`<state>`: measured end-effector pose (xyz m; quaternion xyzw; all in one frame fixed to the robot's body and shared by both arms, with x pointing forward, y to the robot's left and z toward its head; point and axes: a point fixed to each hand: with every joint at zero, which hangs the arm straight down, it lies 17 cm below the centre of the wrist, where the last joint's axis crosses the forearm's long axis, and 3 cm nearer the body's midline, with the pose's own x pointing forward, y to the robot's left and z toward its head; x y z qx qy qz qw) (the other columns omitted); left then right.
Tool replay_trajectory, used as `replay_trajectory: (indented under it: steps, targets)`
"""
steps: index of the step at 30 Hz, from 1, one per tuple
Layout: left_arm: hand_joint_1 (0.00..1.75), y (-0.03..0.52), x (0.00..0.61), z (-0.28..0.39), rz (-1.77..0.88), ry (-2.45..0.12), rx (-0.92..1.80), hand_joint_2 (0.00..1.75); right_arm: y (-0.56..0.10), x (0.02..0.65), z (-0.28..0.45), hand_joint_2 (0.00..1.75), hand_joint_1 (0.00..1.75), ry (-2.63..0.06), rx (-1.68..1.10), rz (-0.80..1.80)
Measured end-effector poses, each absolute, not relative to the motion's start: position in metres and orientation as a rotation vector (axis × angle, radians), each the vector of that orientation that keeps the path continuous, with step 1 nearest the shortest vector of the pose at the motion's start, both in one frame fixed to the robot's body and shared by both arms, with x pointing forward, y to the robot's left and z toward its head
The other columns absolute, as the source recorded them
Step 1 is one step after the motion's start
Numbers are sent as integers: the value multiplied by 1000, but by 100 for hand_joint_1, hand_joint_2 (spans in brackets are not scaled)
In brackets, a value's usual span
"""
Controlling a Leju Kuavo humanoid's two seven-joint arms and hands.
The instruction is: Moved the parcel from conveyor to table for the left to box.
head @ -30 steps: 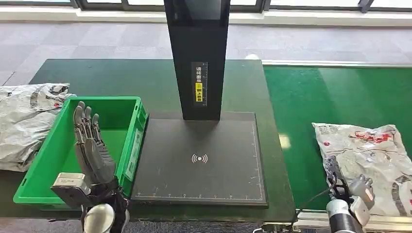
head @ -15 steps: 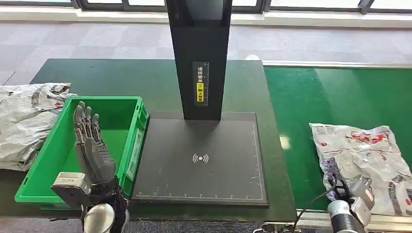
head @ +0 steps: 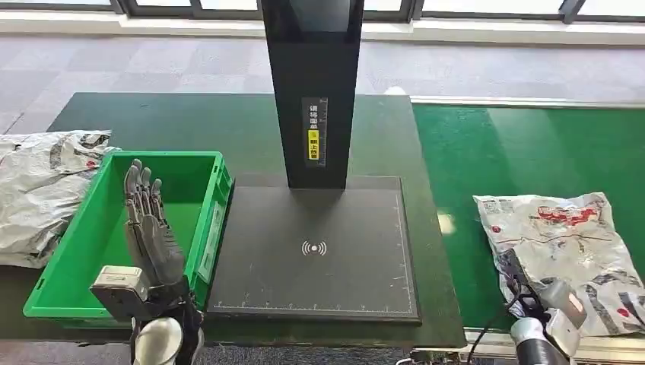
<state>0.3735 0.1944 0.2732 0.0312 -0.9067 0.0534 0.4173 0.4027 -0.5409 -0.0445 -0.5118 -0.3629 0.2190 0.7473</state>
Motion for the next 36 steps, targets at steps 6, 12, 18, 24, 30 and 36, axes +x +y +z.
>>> replay_trajectory:
  steps: [6,12,18,24,30,36]
  targets:
    - [0,199,369,269,137,-2273,95,0,-513,426,17,175,175,-1020,-1186,396]
    - [0,201,371,269,138,-2267,97,0,-502,422,43,175,175,-1089,-1234,373]
    - [0,200,372,271,134,-2273,82,0,-489,425,71,175,175,-1187,-1267,360]
    - [0,201,372,272,137,-2276,83,0,-482,422,113,175,175,-1344,-1315,253]
    - [0,202,372,272,144,-2282,80,0,-478,418,137,175,175,-1447,-1333,195]
    - [0,197,378,275,132,-2294,45,0,-395,433,177,175,175,-1833,-1037,173]
